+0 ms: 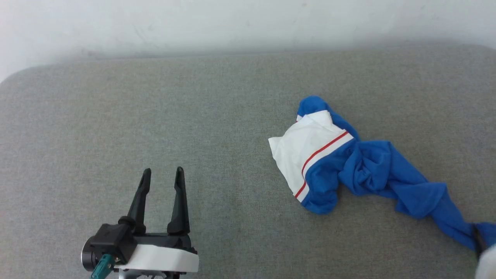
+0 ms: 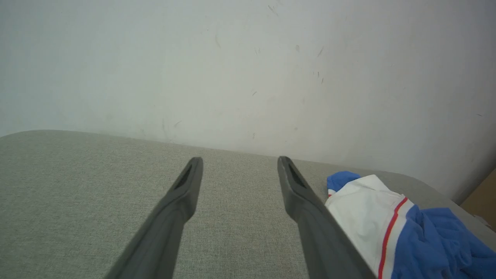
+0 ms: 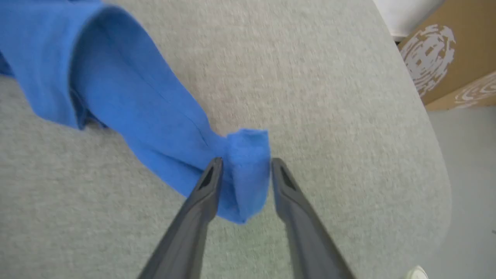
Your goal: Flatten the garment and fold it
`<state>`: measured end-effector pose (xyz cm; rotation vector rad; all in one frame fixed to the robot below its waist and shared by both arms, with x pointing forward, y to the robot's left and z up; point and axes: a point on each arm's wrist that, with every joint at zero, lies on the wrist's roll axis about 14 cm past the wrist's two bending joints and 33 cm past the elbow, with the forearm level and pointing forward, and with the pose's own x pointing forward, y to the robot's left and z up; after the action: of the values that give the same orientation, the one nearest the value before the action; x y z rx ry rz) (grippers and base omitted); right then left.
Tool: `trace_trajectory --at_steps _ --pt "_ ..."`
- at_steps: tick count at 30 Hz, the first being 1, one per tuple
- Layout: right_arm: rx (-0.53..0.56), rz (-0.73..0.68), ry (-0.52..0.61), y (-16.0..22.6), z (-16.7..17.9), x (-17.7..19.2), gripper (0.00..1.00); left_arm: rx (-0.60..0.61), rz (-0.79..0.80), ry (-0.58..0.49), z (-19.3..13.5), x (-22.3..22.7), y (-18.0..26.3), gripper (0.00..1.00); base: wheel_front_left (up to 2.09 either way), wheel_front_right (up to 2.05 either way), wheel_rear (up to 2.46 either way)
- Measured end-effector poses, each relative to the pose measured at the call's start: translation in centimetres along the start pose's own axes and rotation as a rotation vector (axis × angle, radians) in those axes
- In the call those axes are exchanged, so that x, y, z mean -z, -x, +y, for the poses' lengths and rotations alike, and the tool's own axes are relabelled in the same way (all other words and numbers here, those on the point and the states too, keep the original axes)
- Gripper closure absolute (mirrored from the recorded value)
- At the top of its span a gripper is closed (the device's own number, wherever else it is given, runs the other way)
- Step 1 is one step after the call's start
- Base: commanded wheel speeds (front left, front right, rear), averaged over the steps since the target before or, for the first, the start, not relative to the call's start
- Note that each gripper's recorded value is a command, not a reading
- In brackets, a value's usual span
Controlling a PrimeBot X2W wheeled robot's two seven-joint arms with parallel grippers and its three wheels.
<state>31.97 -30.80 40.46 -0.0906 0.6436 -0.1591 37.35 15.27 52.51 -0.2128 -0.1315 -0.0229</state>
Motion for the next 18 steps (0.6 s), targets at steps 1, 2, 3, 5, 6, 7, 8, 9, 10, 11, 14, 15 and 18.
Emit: trace_trajectory --at_steps 1,2,3,5,6,7,8,9,10,11,14,15,18 --pt "-0.013 -0.044 -0.006 -0.2 0.5 -1.5 0.0 0.003 -0.003 0.0 -0.1 -0.1 0.0 0.0 0.0 0.0 0.0" --pt "-0.034 -0.092 -0.005 -0.3 1.1 -3.2 0.0 0.005 -0.006 0.001 -0.1 -0.2 0.1 0.0 0.0 0.0 0.0" --pt "-0.059 -0.143 0.002 -0.4 1.9 -5.2 0.0 0.006 -0.008 0.001 -0.2 -0.3 0.2 0.0 0.0 0.0 0.0" --pt "-0.12 -0.243 0.025 -0.5 3.8 -9.3 0.0 0.006 -0.011 0.001 -0.1 -0.4 0.3 0.0 0.0 0.0 0.0" --pt "-0.152 -0.282 0.048 -0.5 4.8 -11.2 0.0 0.005 -0.012 0.0 0.0 -0.5 0.3 0.0 0.0 0.0 0.0" --pt "-0.185 -0.314 0.076 -0.3 6.0 -12.9 0.0 0.002 -0.012 0.0 0.1 -0.5 0.4 0.0 0.0 0.0 0.0" --pt "-0.22 -0.337 0.095 -0.3 7.2 -14.4 0.0 -0.001 -0.01 -0.001 0.2 -0.4 0.4 0.0 0.0 0.0 0.0" --pt "-0.259 -0.349 0.104 -0.3 8.6 -15.6 0.0 -0.004 -0.006 -0.001 0.2 -0.3 0.5 0.0 0.0 0.0 0.0" --pt "-0.297 -0.347 0.121 -0.5 10.0 -16.4 0.0 -0.006 -0.002 -0.001 0.3 -0.2 0.5 0.0 0.0 0.0 0.0" --pt "-0.331 -0.34 0.146 -0.7 11.2 -16.9 0.0 -0.008 0.002 0.0 0.3 -0.1 0.5 0.0 0.0 0.0 0.0" --pt "-0.418 -0.302 0.186 -1.9 14.4 -18.1 0.0 -0.016 0.01 -0.001 0.6 0.3 0.1 0.0 0.0 0.0 0.0" --pt "-0.438 -0.287 0.212 -2.4 15.2 -18.2 0.0 -0.018 0.01 -0.002 0.6 0.3 -0.1 0.0 0.0 0.0 0.0" --pt "-0.488 -0.231 0.281 -4.3 17.7 -18.1 0.0 -0.034 0.014 0.002 1.0 0.5 -0.5 0.0 0.0 0.0 0.0"
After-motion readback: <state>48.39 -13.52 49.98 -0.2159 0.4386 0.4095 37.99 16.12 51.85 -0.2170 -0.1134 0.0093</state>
